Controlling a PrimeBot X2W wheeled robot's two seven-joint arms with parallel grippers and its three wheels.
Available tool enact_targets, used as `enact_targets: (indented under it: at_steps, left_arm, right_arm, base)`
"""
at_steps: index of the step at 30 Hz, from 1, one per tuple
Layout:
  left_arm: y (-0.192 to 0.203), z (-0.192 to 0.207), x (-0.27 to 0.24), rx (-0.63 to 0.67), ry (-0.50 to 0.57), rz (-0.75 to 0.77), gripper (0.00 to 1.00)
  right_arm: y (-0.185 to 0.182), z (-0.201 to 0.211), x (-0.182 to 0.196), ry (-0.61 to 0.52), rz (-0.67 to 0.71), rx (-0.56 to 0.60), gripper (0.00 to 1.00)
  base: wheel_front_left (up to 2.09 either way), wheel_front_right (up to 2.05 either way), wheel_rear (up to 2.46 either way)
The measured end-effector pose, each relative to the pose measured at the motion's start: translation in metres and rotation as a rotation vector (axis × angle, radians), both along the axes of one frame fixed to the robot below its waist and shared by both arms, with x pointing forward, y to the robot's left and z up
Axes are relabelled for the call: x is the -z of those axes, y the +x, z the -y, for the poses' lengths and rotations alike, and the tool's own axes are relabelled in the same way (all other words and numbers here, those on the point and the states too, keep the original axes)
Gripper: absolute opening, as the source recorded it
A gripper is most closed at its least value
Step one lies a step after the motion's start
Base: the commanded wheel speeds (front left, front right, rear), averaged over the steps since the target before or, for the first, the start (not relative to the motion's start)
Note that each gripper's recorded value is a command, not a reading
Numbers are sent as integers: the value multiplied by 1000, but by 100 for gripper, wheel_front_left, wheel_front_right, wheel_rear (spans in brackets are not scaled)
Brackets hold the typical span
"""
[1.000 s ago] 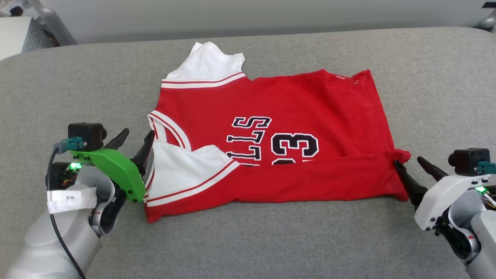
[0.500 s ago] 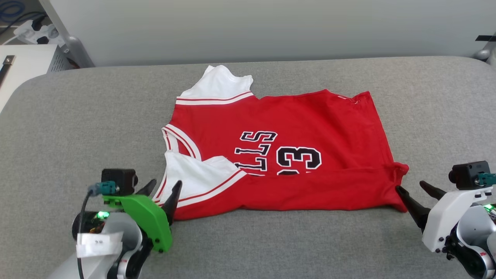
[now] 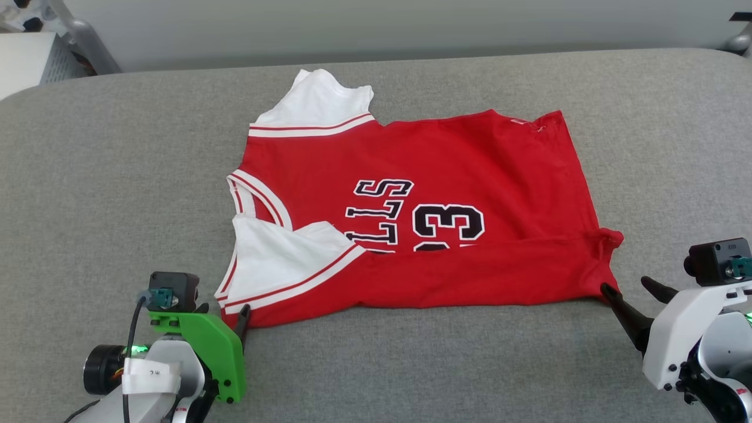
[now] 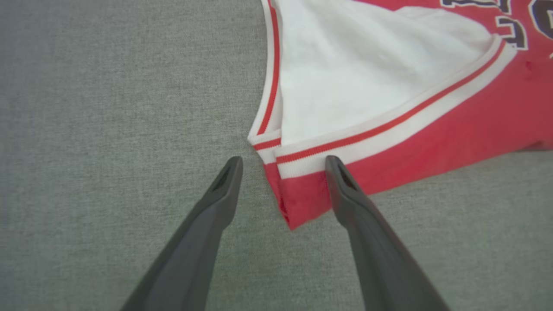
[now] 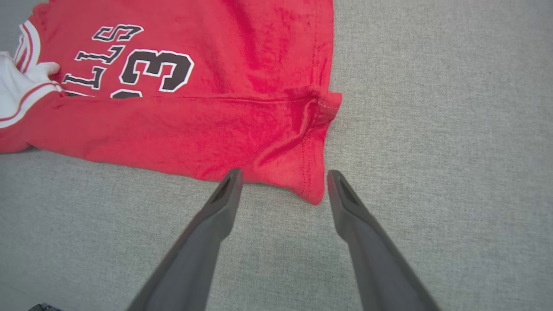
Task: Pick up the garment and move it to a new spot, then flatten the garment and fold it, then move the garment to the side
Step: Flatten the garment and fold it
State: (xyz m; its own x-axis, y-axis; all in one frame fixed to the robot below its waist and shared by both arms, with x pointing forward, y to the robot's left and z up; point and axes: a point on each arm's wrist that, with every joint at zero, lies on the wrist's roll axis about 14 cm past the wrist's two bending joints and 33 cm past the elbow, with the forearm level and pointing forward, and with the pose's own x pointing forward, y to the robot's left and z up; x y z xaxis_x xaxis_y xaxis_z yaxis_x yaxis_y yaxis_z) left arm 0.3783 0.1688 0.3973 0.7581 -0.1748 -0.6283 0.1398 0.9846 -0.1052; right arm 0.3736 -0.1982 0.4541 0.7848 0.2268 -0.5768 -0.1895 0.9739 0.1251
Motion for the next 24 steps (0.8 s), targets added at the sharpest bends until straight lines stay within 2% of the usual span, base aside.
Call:
enact_targets:
  at_steps: [12,13,14,15,21,24]
  left_arm:
    - [-3,-6,34,-18,43,-121,100]
    - [-4,-5,36,-16,42,-133,93]
    - [-5,-2,38,4,37,-143,9]
    - [-4,-1,37,15,31,-143,0]
    - [-1,5,26,12,-1,-70,0]
    - [0,4,16,4,-8,-34,0]
  right_arm:
    - [0,-3,8,17,-39,18,100]
    - [0,-3,9,18,-45,19,100]
    - [0,-3,10,16,-49,20,100]
    - [0,-2,10,14,-50,21,100]
    - [-2,1,8,-4,-44,25,100]
    - [-2,14,9,-54,-42,56,100]
  base:
    - [0,0,0]
    - [0,0,0]
    - [0,0,0]
    - [0,0,0]
    - [0,0,0]
    - [0,0,0]
